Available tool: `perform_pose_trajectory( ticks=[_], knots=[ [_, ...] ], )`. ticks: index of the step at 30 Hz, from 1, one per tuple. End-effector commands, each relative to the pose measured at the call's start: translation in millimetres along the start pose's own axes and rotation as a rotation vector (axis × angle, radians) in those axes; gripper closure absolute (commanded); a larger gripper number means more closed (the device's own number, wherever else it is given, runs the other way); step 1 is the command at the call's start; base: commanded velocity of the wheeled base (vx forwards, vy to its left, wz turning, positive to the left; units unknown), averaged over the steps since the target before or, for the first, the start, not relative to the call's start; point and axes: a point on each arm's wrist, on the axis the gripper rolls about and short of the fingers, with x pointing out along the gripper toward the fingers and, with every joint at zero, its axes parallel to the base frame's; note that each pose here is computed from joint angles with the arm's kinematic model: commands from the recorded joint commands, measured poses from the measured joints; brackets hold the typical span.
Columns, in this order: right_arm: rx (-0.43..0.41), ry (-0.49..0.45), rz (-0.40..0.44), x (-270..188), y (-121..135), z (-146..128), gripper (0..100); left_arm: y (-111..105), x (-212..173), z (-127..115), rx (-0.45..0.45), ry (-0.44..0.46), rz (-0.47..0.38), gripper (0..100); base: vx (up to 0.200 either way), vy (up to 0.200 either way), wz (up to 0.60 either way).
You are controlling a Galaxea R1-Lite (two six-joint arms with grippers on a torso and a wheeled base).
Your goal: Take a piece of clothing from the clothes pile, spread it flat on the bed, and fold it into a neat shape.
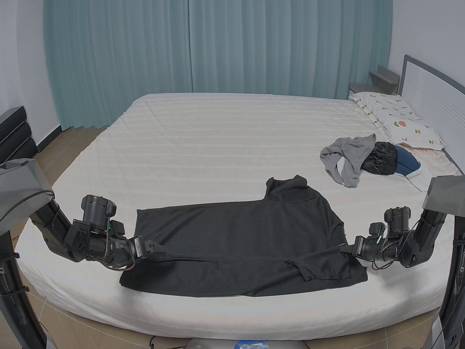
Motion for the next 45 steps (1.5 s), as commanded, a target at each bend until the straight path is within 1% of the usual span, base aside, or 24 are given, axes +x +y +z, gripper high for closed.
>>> perform_pose_trajectory(
  ticks=[1,3,5,7,10,11,13,15,16,19,23,27,30,35,39,45],
  knots=[
    [0.0,0.007,0.001,0,0,-2,100,1,22,4,-0.004,0.011,0.037,0,0.0,0.0,0.0],
    [0.0,0.007,0.001,0,0,-2,100,2,30,8,-0.028,0.003,0.042,0,0.0,0.0,0.0],
    [-0.001,0.008,0.001,0,1,-3,100,3,37,15,-0.082,-0.01,0.04,0,0.0,0.0,0.0],
    [-0.001,0.008,0.001,0,1,-3,100,2,39,21,-0.111,-0.029,0.041,0,0.0,0.0,0.0],
    [0.001,0.008,0.0,1,0,-3,100,1,39,40,-0.218,-0.107,0.04,0,0.0,0.0,0.0],
    [0.001,0.008,0.0,1,0,-3,100,1,39,42,-0.233,-0.116,0.038,0,0.0,0.0,0.0],
    [0.001,0.008,0.0,0,0,-3,100,6,41,51,-0.293,-0.143,0.034,0,0.0,0.0,0.0],
    [0.001,0.008,0.0,0,0,-3,100,9,42,53,-0.307,-0.148,0.038,0,0.0,0.0,0.0],
    [0.003,0.009,0.0,0,0,-3,100,15,42,58,-0.33,-0.161,0.043,0,0.0,0.0,0.0],
    [0.003,0.012,-0.001,-1,0,-4,100,21,37,59,-0.347,-0.169,0.054,0,0.0,0.0,0.0],
    [0.006,0.012,-0.001,-1,0,-4,100,25,27,61,-0.352,-0.178,0.05,0,0.0,0.0,0.0],
    [0.016,0.011,-0.001,-1,1,-4,100,27,22,59,-0.314,-0.164,0.03,0,0.0,0.0,0.0],
    [0.017,0.009,-0.001,-1,1,-3,100,26,27,57,-0.263,-0.147,0.017,0,0.0,0.0,0.0],
    [0.022,0.01,0.001,-1,1,-3,100,23,37,52,-0.184,-0.144,0.005,0,0.0,0.0,0.0],
    [0.022,0.011,0.0,-1,1,-4,100,24,47,48,-0.16,-0.146,0.008,0,0.0,0.0,0.0],
    [0.022,0.01,0.001,-1,1,-3,100,26,51,46,-0.145,-0.152,0.01,0,0.0,0.0,0.0]
  ],
)
